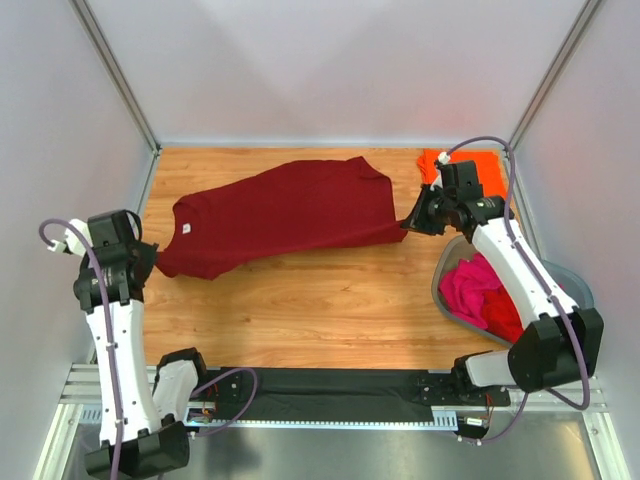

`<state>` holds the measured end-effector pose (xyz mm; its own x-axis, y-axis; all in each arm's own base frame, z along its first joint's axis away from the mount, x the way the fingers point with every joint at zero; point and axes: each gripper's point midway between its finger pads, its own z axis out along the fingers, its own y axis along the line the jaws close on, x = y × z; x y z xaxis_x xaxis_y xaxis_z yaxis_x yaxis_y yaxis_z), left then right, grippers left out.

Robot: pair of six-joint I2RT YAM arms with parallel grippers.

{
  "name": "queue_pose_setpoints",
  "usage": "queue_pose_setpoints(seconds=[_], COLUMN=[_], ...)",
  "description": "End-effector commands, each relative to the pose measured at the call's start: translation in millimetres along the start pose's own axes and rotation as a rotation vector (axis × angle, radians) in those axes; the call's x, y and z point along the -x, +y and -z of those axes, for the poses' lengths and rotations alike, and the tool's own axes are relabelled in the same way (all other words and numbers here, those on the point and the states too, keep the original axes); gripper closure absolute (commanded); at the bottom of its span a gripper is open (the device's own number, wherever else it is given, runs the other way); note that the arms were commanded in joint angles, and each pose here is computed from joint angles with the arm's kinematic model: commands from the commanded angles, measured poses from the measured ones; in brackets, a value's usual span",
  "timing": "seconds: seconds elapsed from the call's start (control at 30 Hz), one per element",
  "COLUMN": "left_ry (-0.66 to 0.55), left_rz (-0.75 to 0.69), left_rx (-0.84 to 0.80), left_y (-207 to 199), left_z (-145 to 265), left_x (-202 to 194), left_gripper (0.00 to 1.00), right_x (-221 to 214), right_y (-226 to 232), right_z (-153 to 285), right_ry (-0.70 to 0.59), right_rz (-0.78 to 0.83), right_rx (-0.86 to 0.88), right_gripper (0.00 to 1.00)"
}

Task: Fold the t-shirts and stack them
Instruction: Flatten the tshirt out

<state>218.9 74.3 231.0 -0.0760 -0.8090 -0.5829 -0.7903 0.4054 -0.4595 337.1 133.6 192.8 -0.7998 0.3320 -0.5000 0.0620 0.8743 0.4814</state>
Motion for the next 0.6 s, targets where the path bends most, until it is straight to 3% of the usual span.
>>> queue_pose_setpoints(seconds=[0.0, 0.23, 0.4, 0.57], left_ry=[-0.238, -0.294, -0.399, -0.403], left_rz=[0.063, 0.199, 0.243, 0.270], left_rx=[-0.054, -0.357, -0.560, -0.759], left_y=[-10, -49, -59, -78], left_z=[60, 162, 244, 302], left_x=[63, 94, 119, 127], left_gripper=[1.00, 1.00, 1.00, 1.00], right_x=[-2, 2, 27, 31], right_y=[14, 59, 87, 105], right_z=[49, 128, 202, 268], right_ry=[-0.034, -0.134, -0.306, -0.441], right_rz=[0.062, -0.020, -0.002, -0.016], right_rx=[0.032, 0.168, 0.245, 0.347], right_gripper=[1.00, 1.00, 1.00, 1.00])
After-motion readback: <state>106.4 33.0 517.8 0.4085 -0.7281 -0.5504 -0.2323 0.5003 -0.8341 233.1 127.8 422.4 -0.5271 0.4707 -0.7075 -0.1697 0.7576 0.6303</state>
